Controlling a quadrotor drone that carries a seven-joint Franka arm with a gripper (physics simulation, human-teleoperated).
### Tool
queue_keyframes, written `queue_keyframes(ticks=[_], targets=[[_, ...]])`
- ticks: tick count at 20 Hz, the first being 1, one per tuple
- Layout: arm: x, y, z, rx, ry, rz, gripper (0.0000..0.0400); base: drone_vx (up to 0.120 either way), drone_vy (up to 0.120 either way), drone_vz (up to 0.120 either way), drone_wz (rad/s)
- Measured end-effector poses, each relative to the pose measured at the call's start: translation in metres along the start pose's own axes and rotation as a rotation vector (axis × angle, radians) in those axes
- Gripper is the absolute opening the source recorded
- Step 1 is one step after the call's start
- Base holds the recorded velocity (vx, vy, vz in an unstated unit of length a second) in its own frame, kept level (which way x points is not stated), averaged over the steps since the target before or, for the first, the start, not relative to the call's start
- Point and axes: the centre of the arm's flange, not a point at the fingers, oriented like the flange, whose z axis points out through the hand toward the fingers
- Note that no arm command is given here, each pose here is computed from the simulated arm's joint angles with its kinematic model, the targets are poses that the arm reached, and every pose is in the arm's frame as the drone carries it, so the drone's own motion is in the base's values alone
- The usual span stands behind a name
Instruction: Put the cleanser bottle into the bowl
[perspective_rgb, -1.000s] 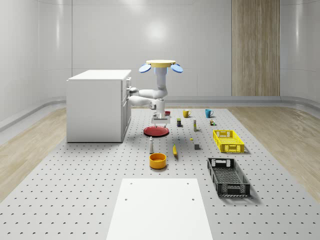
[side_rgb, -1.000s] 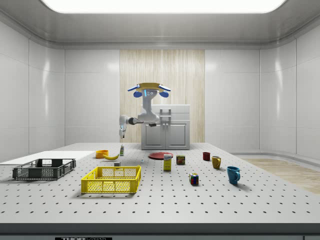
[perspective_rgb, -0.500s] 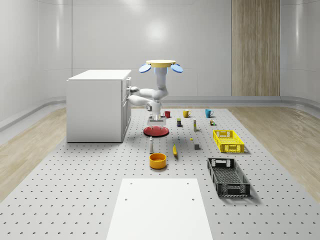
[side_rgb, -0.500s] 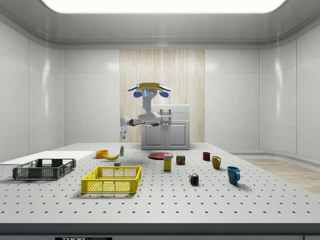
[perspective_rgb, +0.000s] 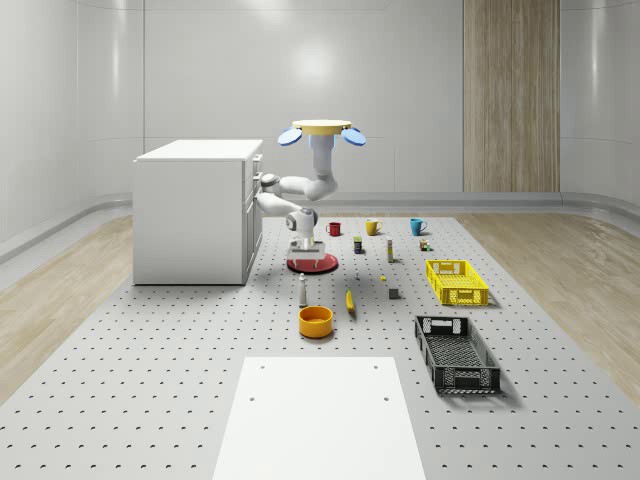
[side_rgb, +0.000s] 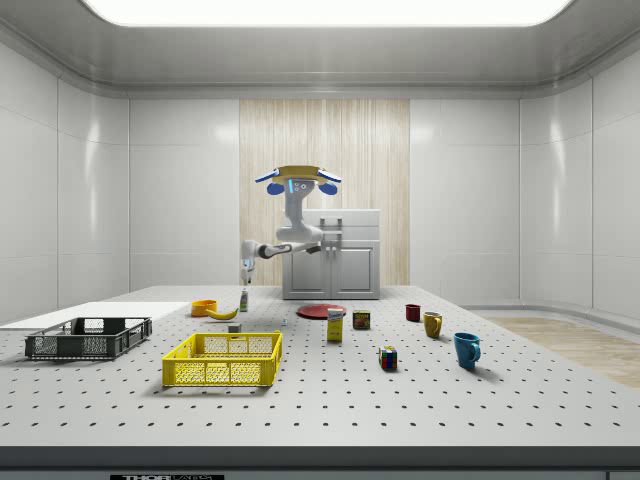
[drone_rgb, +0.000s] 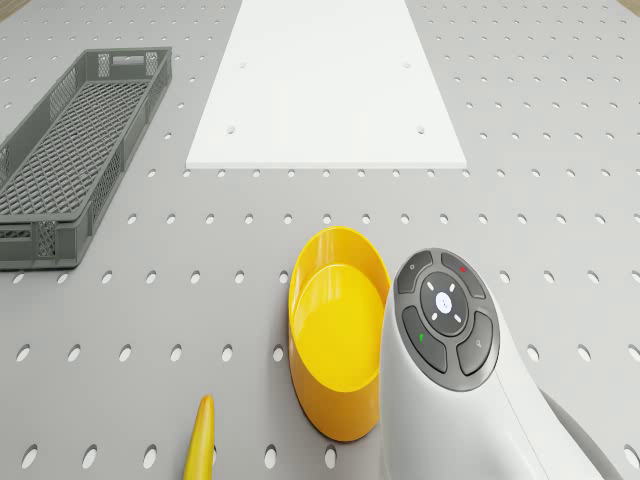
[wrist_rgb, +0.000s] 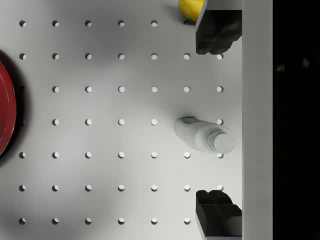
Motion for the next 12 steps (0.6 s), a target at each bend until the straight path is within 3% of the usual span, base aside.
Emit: queue_keyframes(ticks=[6, 12], targets=[[0.012, -0.003, 0.018, 0.000, 0.000, 0.000, 0.0400, 0.000, 0.000, 0.000, 0.000], [0.022, 0.001, 0.029, 0.000, 0.000, 0.000, 0.0400, 0.000, 0.000, 0.000, 0.000]])
